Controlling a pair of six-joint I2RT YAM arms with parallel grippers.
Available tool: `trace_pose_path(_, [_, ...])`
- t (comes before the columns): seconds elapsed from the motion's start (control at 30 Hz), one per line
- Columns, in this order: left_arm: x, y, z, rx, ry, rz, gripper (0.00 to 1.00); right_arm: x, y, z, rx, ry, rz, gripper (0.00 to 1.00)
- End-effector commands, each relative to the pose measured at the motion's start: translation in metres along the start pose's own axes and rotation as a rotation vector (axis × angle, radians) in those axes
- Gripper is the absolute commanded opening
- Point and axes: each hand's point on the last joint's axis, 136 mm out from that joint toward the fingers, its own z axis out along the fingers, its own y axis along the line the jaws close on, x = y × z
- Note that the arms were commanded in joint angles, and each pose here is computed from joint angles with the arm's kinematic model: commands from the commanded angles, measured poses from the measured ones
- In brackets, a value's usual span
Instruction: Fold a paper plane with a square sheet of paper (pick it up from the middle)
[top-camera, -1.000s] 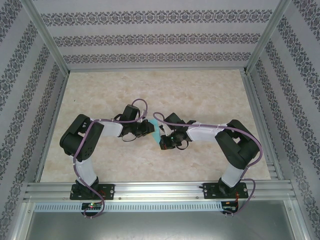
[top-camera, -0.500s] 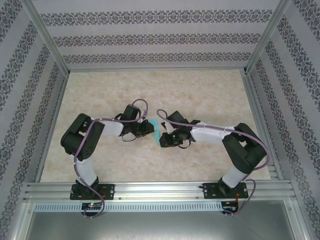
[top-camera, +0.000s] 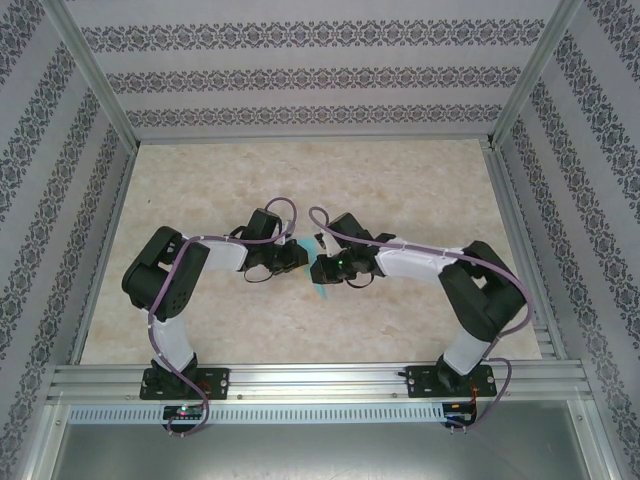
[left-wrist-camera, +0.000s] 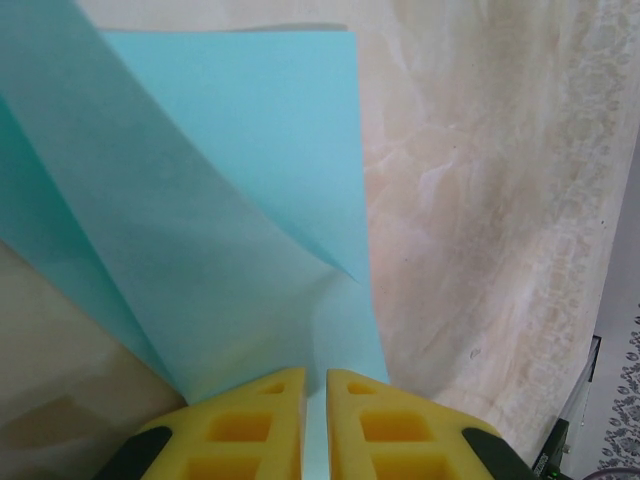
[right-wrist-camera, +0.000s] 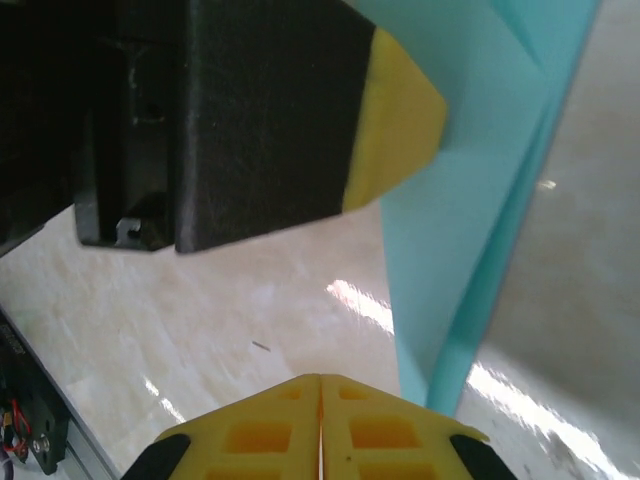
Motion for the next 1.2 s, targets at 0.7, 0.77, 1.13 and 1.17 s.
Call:
trace_pose_path(0.7, [0.002,0.027,0.007,-0.131,0.011,-0.02,0.14,0.041,-0.037,0.028,0.019,0.107,0.062,0.06])
trace_pose_path(0.77, [0.003,0.028,0.007,-0.138,0.011,-0.023,0.14,0.049,-0.04,0.028,0.016,0.115,0.072,0.05])
trace_pose_path(1.13, [0.003,0.029,0.006,-0.144,0.007,-0.024,0.13,0.075,-0.035,0.013,-0.049,0.108,0.047,0.04])
trace_pose_path(1.17, [0.003,0.029,0.007,-0.141,0.009,-0.023,0.13,0.069,-0.031,0.01,-0.058,0.084,0.038,0.04])
